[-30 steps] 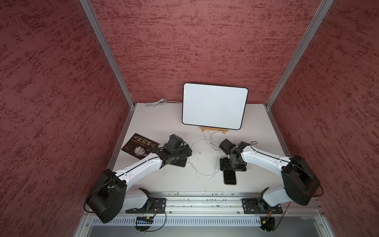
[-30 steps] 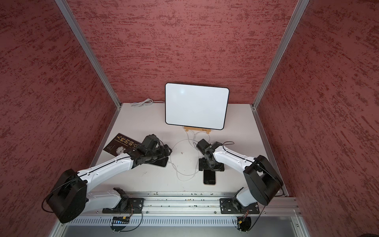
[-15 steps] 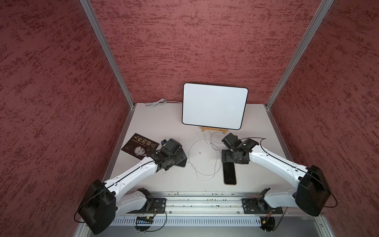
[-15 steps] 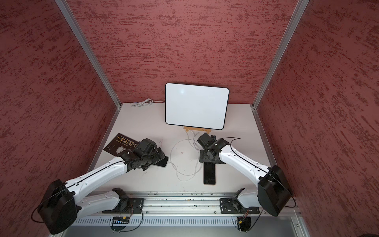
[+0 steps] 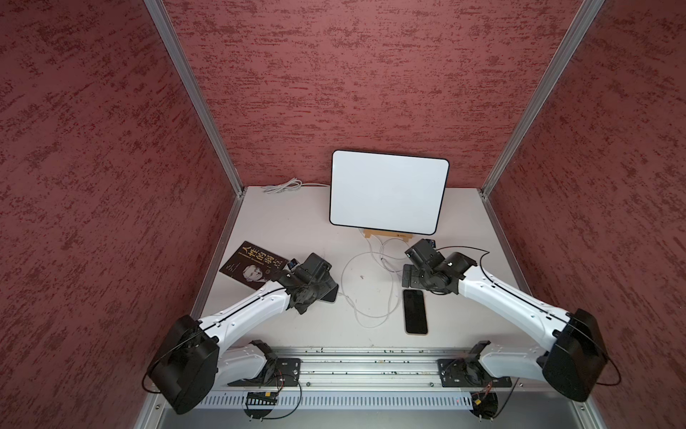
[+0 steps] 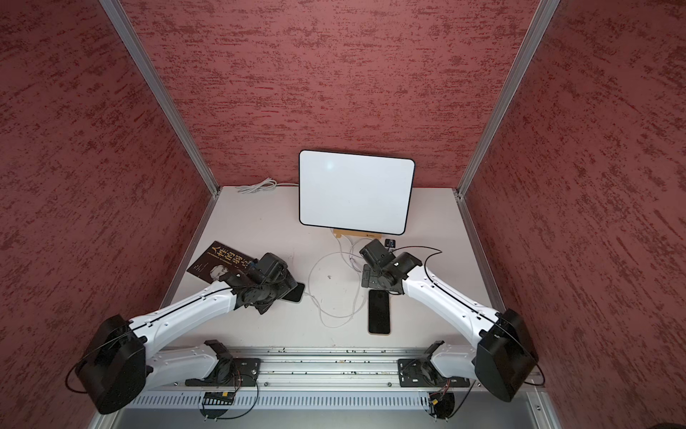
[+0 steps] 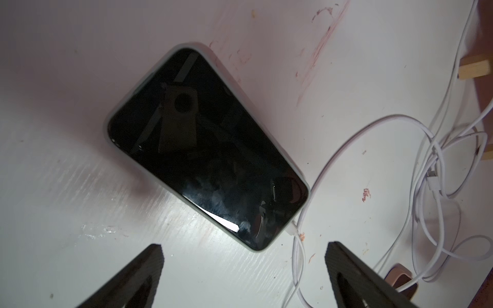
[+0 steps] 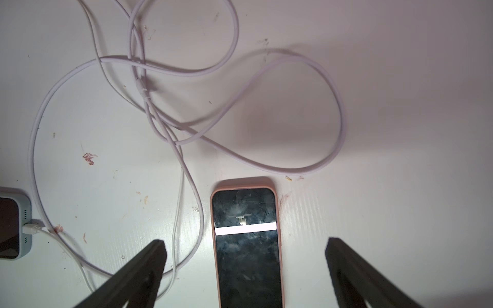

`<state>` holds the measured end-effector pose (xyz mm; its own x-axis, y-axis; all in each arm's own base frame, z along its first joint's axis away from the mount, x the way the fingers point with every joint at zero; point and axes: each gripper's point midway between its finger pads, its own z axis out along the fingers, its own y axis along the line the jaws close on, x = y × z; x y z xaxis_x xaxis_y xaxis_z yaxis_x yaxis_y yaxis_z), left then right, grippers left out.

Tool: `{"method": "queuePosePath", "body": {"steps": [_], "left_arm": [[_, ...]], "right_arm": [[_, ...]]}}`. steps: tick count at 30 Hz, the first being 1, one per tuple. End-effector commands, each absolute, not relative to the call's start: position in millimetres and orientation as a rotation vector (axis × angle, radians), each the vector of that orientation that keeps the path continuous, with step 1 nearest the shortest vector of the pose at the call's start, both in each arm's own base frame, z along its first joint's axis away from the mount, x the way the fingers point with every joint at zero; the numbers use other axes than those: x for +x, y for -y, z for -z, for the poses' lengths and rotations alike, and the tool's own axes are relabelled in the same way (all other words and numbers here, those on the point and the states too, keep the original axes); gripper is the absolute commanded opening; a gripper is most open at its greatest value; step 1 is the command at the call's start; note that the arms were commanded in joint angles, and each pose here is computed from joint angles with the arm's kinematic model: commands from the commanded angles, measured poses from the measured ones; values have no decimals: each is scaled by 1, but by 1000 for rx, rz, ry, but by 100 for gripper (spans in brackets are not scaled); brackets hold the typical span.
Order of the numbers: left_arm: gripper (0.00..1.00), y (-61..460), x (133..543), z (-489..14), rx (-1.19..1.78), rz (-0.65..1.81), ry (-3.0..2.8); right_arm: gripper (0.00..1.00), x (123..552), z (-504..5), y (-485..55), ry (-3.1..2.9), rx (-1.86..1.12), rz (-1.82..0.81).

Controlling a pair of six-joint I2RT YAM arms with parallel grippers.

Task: Unplug the charging cable from the phone
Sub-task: Pick up the phone at the center of the board.

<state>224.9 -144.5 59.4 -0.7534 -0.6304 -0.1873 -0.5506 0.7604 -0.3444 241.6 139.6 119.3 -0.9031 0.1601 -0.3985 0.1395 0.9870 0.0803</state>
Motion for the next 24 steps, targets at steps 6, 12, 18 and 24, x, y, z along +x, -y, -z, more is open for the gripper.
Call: {"method": "queuePosePath", "body": {"steps": [6, 12, 18, 24], "left_arm": [[100, 150, 232, -44, -1000, 380, -2655], [100, 150, 235, -37, -1052, 367, -2646], [100, 151, 240, -31, -1097, 373, -2637], [100, 152, 245, -25, -1113, 360, -2641]], "right_arm": [[99, 241, -122, -125, -2669, 277, -44], [99, 241, -121, -125, -2669, 292, -43], [99, 241, -117, -124, -2676, 303, -37], [99, 240, -118, -122, -2672, 311, -35]]}}
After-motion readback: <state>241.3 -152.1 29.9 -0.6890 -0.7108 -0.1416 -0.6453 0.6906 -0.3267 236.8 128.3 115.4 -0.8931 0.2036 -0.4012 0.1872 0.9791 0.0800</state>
